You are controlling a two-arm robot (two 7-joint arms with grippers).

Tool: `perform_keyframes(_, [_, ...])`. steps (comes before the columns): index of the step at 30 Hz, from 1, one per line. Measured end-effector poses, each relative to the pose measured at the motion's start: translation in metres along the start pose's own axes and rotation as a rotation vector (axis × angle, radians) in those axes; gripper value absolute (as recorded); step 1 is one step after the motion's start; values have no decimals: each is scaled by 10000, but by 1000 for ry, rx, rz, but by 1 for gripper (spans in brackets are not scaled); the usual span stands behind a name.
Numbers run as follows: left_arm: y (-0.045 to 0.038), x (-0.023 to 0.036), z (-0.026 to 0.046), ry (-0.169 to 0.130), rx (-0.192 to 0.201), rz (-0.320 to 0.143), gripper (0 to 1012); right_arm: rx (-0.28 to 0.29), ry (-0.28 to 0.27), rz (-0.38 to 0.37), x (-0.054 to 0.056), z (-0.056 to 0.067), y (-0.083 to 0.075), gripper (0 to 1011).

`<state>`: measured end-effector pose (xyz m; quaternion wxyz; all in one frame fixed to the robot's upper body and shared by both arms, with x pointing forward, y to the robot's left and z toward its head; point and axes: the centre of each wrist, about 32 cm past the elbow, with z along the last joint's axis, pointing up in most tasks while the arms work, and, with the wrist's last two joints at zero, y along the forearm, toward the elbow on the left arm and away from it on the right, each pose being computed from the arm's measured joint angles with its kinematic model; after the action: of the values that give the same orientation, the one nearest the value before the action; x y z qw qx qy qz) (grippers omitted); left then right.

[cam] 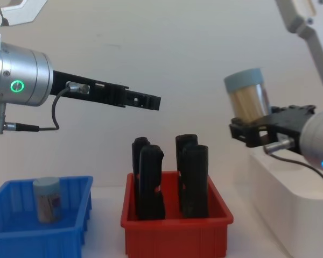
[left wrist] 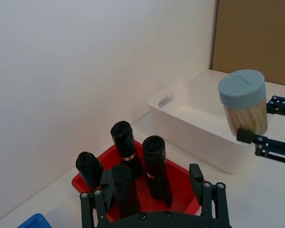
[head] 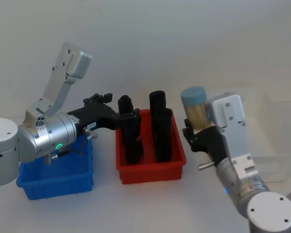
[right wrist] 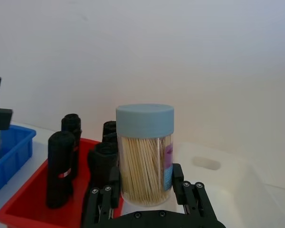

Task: Pick the cotton swabs from the blue box and place them into the white box.

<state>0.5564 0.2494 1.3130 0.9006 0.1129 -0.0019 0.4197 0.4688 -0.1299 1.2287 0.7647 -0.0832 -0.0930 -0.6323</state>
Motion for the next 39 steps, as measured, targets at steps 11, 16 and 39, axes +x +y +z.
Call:
perform_keyframes(11, [0,0,0,0,0,0,1004,30,11,-66,336,-131,6,636])
perform_keyframes(16, [0,0,0,0,0,0,1004,32,13,-82,456,-210,45,636])
perform_keyframes(39, [0,0,0,0,0,0,1004,-29,39,-146,891,-692,228,636])
